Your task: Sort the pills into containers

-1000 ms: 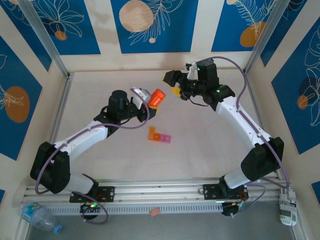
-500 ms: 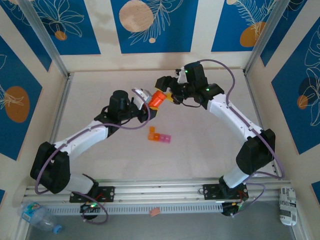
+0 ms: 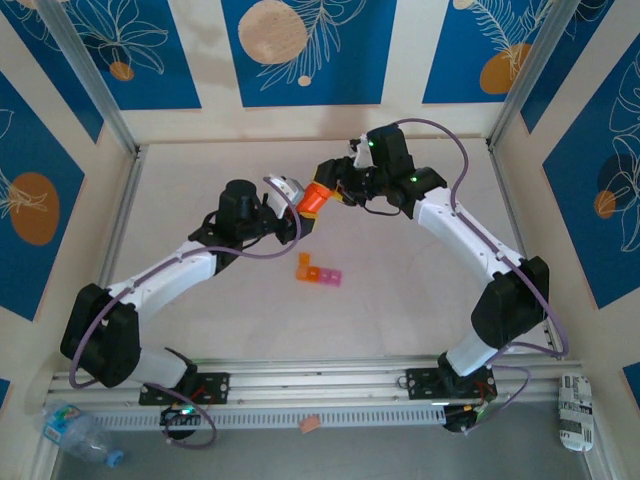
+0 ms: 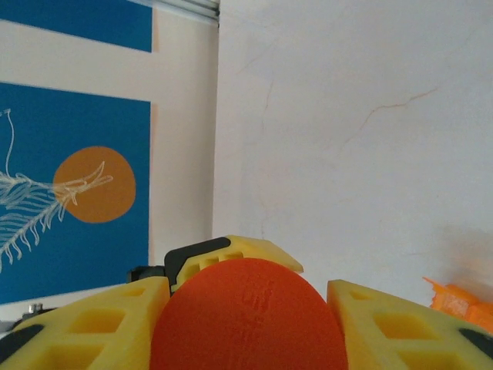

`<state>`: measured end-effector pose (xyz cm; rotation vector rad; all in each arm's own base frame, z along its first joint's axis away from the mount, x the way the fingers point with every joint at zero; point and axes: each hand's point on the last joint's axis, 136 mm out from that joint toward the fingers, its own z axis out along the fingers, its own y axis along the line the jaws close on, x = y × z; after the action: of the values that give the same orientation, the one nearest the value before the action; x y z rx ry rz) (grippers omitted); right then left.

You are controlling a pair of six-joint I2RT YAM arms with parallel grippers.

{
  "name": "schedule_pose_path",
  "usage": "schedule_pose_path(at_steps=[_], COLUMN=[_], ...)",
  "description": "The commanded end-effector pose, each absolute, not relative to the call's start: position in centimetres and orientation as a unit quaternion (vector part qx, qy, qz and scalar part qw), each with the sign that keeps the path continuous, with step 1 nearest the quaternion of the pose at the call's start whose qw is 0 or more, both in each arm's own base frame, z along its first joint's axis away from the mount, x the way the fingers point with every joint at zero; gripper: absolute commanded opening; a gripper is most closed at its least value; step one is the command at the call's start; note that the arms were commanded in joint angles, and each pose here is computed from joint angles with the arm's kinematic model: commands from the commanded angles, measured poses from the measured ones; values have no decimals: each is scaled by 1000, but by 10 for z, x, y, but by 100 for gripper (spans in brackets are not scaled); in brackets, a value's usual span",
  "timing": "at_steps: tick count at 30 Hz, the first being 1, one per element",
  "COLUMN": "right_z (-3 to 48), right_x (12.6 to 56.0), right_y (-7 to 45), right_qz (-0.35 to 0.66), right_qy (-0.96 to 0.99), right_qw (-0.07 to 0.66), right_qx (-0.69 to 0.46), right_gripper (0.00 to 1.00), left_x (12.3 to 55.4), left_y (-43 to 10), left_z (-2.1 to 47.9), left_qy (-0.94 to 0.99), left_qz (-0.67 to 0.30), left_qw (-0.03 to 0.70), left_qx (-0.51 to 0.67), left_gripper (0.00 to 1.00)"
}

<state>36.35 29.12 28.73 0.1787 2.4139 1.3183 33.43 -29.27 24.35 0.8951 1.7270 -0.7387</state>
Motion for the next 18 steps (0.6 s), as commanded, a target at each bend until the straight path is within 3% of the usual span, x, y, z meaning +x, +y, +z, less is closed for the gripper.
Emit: schedule_pose_path(at_steps=[1, 9, 14, 16, 18], right_z=[292, 326, 335, 336, 338], right_x=[358, 347, 344, 345, 349], right_y=[294, 287, 284, 285, 283], right_qz=[481, 560, 587, 587, 580], right_qy=[853, 754, 739, 744, 754], right_qw=[203, 314, 300, 291, 286], right_qx=[25, -140, -142, -133, -114], right_gripper=[40, 42, 45, 53, 74], left_x=[333, 325, 322, 323, 324], left_y=[-300, -299, -300, -299, -298], left_z=[268, 291, 304, 304, 301], left_qy=[690, 664, 648, 650, 655], left_qz=[-317, -397, -427, -422, -412], left_qw=[531, 532, 536, 537, 536], left_qx=[376, 345, 333, 333, 337], left_gripper=[0, 0, 0, 0, 0])
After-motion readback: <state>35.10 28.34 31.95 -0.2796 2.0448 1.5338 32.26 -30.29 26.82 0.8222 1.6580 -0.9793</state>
